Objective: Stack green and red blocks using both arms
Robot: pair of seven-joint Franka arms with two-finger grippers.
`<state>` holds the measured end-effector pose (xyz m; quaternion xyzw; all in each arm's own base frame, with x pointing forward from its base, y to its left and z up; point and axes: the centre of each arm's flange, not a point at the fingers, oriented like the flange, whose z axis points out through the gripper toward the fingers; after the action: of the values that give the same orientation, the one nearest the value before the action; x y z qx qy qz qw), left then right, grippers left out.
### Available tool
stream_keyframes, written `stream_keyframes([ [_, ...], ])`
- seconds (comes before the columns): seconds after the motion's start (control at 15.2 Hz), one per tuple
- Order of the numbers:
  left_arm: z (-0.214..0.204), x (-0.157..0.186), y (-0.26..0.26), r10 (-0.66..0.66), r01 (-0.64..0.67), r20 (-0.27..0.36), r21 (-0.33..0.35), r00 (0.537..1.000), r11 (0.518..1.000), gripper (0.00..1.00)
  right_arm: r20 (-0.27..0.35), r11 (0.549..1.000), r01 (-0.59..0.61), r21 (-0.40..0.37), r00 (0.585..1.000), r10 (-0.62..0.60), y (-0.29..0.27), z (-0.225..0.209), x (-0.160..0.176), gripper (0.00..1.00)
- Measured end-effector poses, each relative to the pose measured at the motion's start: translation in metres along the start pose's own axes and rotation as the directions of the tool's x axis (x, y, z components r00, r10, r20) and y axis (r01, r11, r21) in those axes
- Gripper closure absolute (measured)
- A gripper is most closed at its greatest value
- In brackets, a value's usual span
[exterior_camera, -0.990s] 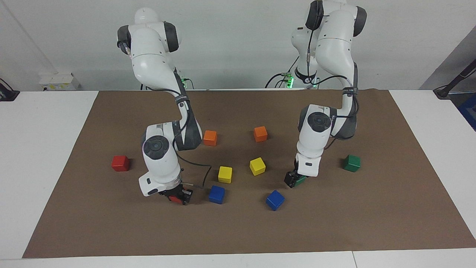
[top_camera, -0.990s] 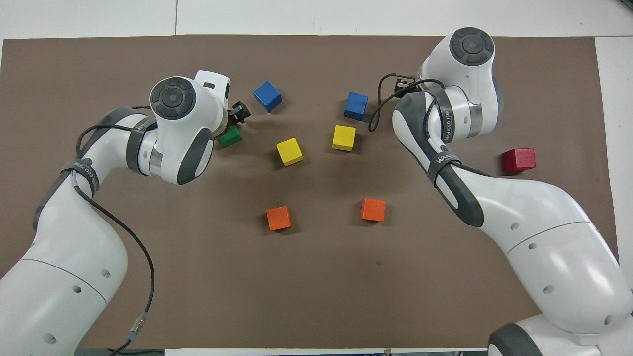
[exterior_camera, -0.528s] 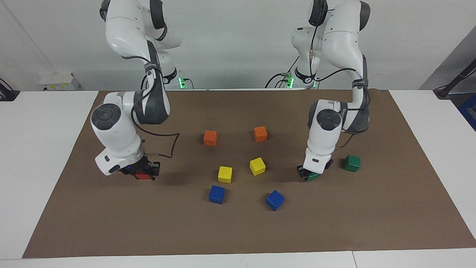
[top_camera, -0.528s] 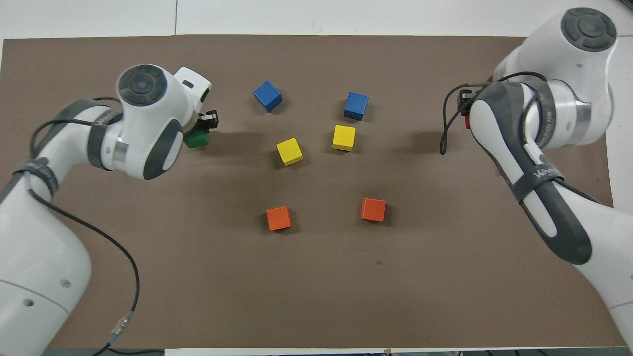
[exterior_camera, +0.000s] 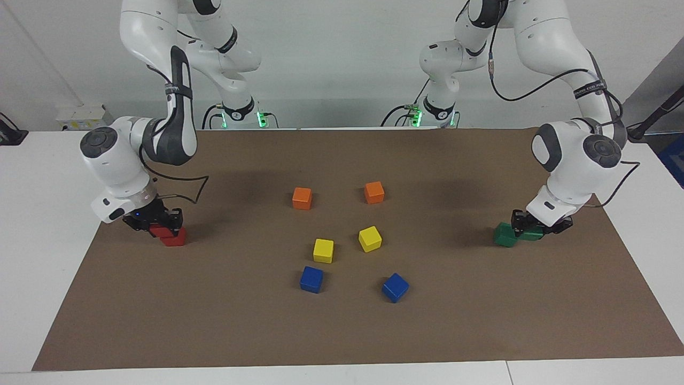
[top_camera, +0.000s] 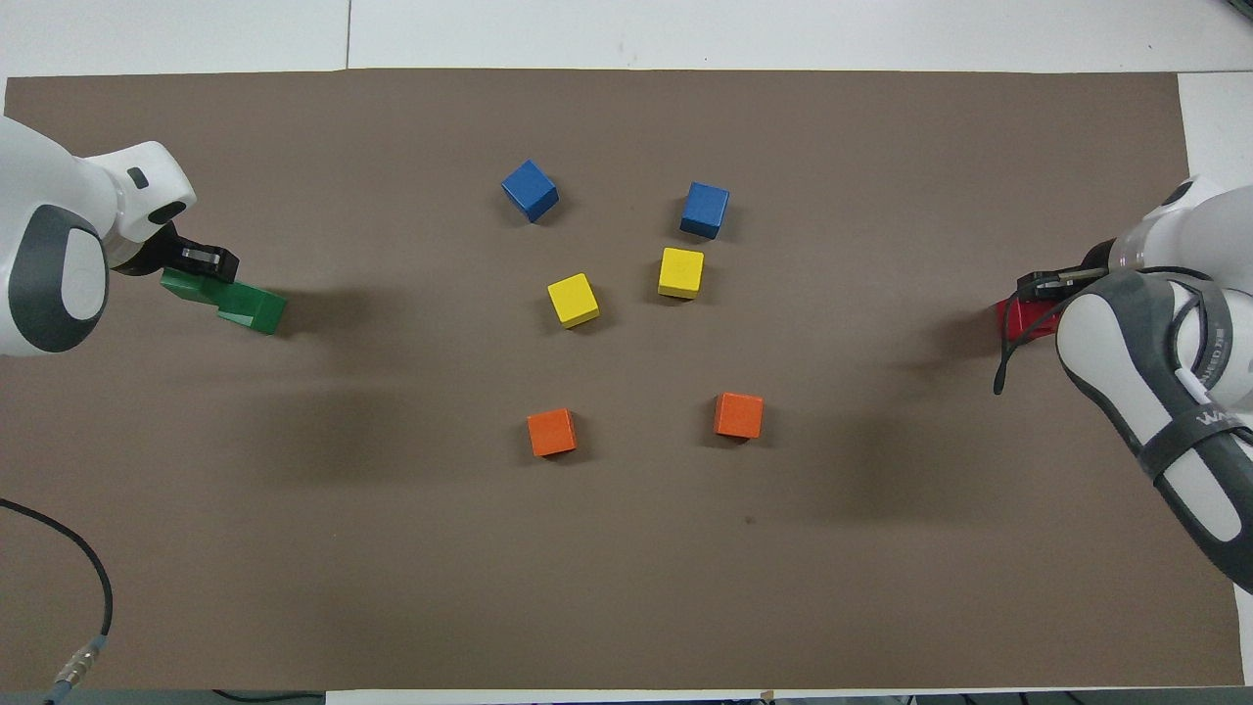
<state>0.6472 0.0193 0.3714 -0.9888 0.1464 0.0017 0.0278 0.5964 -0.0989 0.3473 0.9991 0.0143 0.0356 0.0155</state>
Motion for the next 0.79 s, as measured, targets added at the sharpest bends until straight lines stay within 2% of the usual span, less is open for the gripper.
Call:
stream_keyframes([
  [0.2, 0.0125, -0.0026, 0.0122, 0.055, -0.055, 0.024, -0.013, 0.998, 0.998, 0.45, -0.013, 1.0, 0.005, 0.0, 1.0, -0.005, -0.0048, 0.0017, 0.0006, 0.44],
  [0.59, 0.0133, -0.0037, 0.0113, 0.079, -0.079, 0.024, -0.017, 0.997, 0.997, 0.45, -0.004, 1.0, -0.019, 0.0, 1.0, 0.019, -0.0006, 0.0079, -0.004, 0.44],
  [0.79, 0.014, -0.0058, 0.0079, 0.072, -0.071, 0.014, -0.053, 0.997, 0.996, 0.45, -0.004, 1.0, -0.031, 0.0, 1.0, 0.031, -0.0006, 0.0079, -0.004, 0.44],
])
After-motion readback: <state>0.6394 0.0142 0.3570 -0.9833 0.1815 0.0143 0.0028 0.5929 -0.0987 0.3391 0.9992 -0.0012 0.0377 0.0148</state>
